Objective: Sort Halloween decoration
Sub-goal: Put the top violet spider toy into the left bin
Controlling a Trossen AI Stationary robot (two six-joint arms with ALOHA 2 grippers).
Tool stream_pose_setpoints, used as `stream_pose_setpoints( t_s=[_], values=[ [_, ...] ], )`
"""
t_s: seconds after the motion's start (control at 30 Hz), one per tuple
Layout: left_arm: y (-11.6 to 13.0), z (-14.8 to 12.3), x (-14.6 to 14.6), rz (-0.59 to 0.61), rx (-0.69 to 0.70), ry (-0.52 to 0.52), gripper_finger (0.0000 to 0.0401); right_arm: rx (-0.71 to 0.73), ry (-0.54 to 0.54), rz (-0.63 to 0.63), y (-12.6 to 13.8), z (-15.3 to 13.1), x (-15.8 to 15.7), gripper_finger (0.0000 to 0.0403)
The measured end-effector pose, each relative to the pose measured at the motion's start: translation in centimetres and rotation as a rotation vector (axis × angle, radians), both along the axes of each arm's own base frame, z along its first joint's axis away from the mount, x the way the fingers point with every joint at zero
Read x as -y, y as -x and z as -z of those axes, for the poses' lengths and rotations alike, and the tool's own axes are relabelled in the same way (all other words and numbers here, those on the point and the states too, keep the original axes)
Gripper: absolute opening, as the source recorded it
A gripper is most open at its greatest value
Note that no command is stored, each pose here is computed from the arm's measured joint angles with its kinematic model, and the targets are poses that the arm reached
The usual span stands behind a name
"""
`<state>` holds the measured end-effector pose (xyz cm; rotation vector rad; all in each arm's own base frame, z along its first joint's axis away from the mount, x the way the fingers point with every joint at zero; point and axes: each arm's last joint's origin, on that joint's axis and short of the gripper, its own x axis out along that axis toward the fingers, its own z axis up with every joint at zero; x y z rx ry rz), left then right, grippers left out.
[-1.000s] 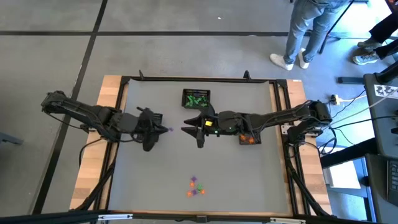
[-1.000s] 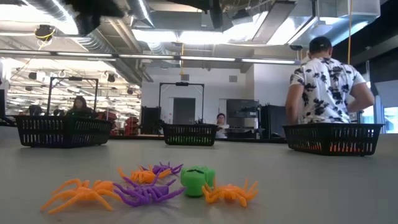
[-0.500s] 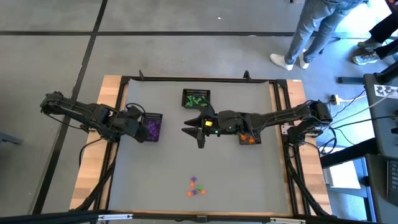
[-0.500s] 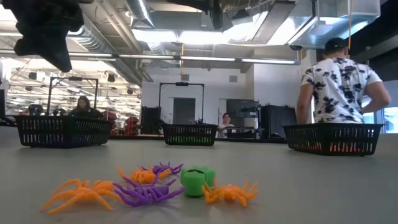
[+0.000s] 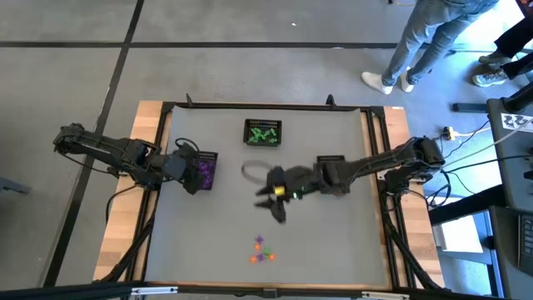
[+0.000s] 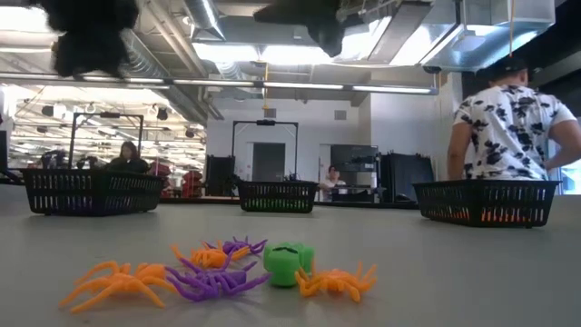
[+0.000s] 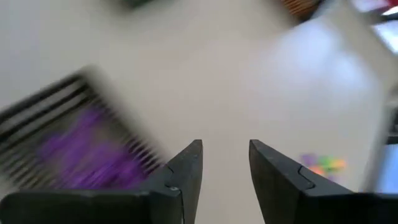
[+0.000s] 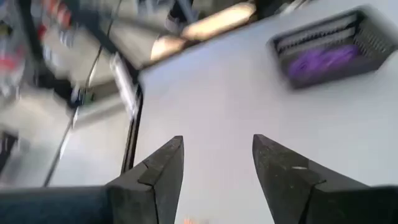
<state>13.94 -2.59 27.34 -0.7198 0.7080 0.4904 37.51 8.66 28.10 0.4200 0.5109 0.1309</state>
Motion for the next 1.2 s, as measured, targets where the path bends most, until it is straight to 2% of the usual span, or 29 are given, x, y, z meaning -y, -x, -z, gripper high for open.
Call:
stream_pose_setpoints(
  t_s=[0.17,0.33,0.4,0.63,0.7,0.9,1.2],
  values=[
    [-2.2,-2.5,0.7,0.131,0.313,-0.115,0.0123,-0.073,0.056,-0.115,0.3,2.3,-3.9,0.0191],
    [-3.0,-4.5,0.9,0.188,0.501,-0.231,0.0124,-0.174,0.098,-0.181,0.3,5.7,-6.9,0.0191],
    [-3.0,-4.7,1.0,0.197,0.52,-0.248,0.0124,-0.202,0.104,-0.195,0.2,7.2,-7.9,0.0191],
    [-3.1,-4.7,1.0,0.197,0.522,-0.25,0.0124,-0.27,0.102,-0.13,-0.7,11.1,-8.8,0.0191],
    [-3.1,-4.7,1.0,0.197,0.521,-0.25,0.0124,-0.259,0.093,-0.114,-1.0,11.6,-8.9,0.0191],
    [-3.0,-4.7,1.0,0.197,0.519,-0.247,0.0124,-0.274,0.158,-0.034,-1.5,13.7,-8.8,0.0191],
    [-3.0,-4.7,1.0,0.197,0.517,-0.247,0.0124,-0.328,0.181,-0.026,-1.8,16.3,-8.6,0.0189]
  ],
)
